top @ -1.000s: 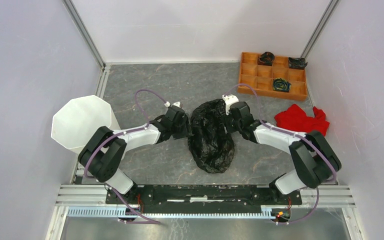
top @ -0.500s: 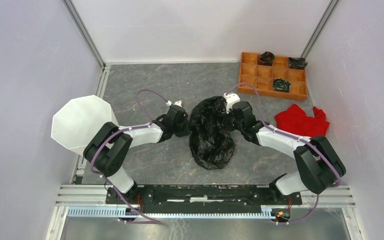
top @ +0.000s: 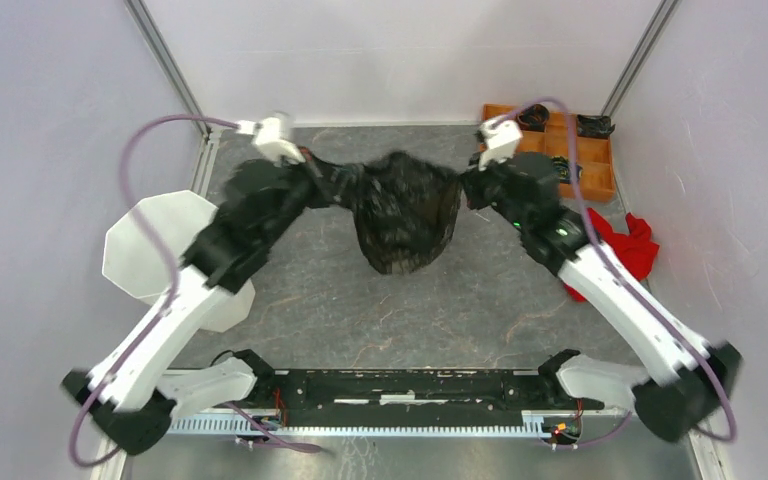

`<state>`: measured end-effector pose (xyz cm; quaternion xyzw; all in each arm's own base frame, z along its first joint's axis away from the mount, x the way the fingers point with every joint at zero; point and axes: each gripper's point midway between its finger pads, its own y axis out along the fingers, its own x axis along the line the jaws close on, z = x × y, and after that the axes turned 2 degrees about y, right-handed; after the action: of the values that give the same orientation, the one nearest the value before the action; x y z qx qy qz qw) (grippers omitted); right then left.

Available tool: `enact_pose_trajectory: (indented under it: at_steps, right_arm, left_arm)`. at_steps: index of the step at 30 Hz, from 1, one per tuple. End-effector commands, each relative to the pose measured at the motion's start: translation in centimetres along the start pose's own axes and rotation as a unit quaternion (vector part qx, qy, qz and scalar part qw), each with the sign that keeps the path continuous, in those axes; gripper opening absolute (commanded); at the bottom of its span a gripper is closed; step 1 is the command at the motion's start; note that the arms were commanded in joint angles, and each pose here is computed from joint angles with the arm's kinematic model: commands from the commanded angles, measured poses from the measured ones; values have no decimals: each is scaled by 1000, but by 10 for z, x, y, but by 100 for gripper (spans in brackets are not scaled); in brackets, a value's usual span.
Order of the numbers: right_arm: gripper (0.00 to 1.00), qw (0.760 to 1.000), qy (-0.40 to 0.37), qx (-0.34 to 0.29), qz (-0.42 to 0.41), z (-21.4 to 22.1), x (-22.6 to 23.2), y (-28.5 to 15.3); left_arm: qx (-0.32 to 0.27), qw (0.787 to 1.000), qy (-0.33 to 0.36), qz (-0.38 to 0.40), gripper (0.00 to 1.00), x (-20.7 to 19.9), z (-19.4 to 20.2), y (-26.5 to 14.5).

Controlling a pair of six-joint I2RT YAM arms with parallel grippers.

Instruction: Put the trash bags into the trash bin

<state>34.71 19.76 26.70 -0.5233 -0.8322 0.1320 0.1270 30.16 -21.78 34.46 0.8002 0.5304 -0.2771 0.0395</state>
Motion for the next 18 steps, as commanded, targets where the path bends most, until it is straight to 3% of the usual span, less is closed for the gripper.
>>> enact_pose_trajectory:
  at_steps: [1, 4, 8, 10, 13, 18]
  right_arm:
    - [0, 983, 11, -148, -105, -77, 36, -74]
    - [0, 984, 31, -133, -112, -35, 35, -73]
    - [0, 995, 58, 23, -76, 104, 19, -42]
    - [0, 993, 60, 65, -75, 146, 17, -44]
    - [0, 997, 46, 47, -47, 138, 5, -55]
    - [0, 998, 22, -33, -43, 40, 5, -86]
  left_arm:
    - [-49, 998, 10, 42, 2, -16, -40, -59]
    - [-10, 1000, -8, 0, 2, 14, 2, -52]
    - [96, 991, -24, -86, 2, 77, 104, -41]
    - [126, 986, -37, -102, 2, 96, 139, -46]
    - [122, 984, -27, -123, 2, 112, 145, -60]
    - [61, 992, 7, -110, 2, 91, 80, -80]
